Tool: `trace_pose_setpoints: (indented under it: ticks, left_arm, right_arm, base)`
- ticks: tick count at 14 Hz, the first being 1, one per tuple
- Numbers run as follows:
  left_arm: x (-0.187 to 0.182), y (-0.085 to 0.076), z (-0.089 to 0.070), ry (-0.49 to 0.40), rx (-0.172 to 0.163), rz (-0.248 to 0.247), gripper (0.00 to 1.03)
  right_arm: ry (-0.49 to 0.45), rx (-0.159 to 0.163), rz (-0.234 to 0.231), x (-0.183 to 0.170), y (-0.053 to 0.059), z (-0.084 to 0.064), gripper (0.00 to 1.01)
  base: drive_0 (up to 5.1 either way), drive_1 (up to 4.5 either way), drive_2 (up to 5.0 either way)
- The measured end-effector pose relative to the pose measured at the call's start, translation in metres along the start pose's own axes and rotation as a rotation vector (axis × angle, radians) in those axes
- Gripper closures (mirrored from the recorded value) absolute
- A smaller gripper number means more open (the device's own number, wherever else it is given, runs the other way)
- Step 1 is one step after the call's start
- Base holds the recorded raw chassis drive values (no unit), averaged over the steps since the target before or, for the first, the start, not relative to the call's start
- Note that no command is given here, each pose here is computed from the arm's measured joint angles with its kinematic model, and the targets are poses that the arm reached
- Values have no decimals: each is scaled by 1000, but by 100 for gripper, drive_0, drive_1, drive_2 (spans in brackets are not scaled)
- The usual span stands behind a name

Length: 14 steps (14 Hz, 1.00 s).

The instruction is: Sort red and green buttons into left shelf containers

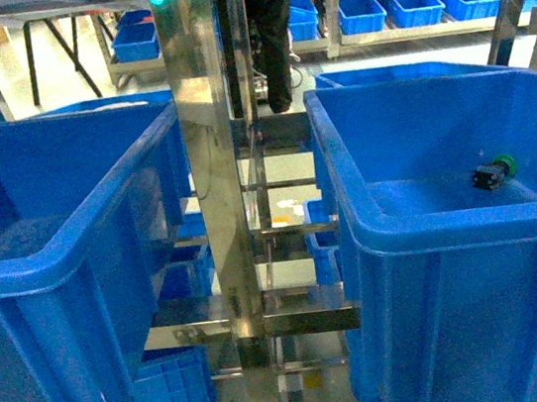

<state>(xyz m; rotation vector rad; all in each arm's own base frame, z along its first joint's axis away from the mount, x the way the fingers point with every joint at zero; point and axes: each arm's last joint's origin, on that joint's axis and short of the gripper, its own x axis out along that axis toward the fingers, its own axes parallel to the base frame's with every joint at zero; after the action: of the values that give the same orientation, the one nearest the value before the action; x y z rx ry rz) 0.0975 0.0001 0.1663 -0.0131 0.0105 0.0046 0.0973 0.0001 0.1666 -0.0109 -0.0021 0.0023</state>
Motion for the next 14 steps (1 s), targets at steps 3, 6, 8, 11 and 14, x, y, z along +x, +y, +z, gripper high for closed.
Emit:
trace_pose_setpoints:
  ticks: [3,6,8,11,14]
  left_arm:
    - [0,0,1,-11,2,-5,101]
    - [0,0,1,-11,2,-5,74]
    - [0,0,1,-11,2,-5,48]
    - [0,0,1,-11,2,-5,10]
    - [0,0,1,-11,3,-5,5]
  right_arm:
    - [0,0,-2,0,0,0,99]
    - [-1,0,-3,0,0,0,74]
    - [-1,0,-2,0,0,0,48]
    - [-1,0,-2,0,0,0,10]
    - [-1,0,-2,0,0,0,3]
  base:
    - [0,0,0]
    - [0,0,0]
    - [0,0,0]
    - [0,0,0]
    - [0,0,0]
